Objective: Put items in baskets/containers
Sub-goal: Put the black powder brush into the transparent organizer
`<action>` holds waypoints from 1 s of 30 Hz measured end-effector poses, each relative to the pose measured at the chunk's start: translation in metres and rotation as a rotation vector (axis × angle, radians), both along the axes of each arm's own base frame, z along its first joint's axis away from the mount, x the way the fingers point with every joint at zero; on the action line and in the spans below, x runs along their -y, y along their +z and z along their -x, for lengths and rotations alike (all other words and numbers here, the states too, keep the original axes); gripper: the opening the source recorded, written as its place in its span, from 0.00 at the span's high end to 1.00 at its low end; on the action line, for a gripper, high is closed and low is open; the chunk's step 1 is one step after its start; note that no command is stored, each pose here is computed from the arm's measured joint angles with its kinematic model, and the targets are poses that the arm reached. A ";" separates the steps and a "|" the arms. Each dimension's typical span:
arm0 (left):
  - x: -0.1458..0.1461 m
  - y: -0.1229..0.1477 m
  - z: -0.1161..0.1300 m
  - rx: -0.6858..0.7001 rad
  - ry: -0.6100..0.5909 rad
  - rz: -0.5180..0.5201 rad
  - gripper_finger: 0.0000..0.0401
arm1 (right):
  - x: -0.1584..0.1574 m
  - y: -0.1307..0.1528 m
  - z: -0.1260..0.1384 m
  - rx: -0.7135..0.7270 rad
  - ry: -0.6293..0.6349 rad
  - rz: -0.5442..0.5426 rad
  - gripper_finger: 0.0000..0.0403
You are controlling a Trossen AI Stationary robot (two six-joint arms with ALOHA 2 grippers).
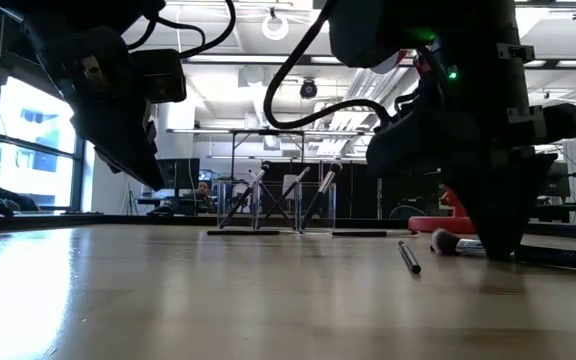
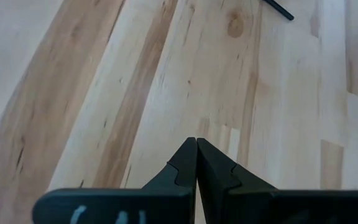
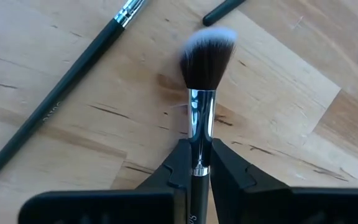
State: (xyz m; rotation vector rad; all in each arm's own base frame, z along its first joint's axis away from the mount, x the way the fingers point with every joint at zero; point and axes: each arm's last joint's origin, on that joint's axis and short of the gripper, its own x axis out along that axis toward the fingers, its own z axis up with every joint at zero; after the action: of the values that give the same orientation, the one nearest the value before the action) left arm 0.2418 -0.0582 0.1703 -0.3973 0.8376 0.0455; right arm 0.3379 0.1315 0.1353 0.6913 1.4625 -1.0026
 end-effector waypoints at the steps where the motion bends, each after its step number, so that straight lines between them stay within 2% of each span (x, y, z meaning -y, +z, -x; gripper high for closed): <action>1: 0.000 0.000 0.000 -0.001 -0.003 0.004 1.00 | -0.001 0.001 0.001 0.002 0.004 0.006 0.93; 6: 0.000 -0.001 0.001 -0.017 -0.008 0.002 1.00 | -0.008 0.023 0.010 0.089 -0.012 0.083 0.93; 10: 0.001 0.001 0.003 -0.013 -0.066 -0.003 1.00 | -0.012 0.046 0.016 0.204 0.007 0.166 0.93; 17: -0.006 0.009 0.004 0.021 -0.079 -0.002 1.00 | -0.007 0.070 0.017 0.404 0.076 0.418 0.93; 22: -0.020 0.000 0.007 -0.019 -0.065 0.036 1.00 | 0.013 0.067 -0.003 0.505 0.109 0.479 0.93; 25: -0.027 -0.005 0.014 -0.047 -0.049 0.048 1.00 | 0.028 0.062 -0.024 0.623 0.156 0.478 0.93; 30: -0.033 -0.006 0.021 -0.046 -0.022 0.071 1.00 | 0.058 0.060 -0.054 0.880 0.217 0.590 0.93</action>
State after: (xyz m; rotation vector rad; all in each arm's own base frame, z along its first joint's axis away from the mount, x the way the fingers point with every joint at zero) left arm 0.2207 -0.0249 0.1644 -0.4546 0.8906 0.0046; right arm 0.3922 0.0737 0.1950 0.4273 0.4228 -0.7475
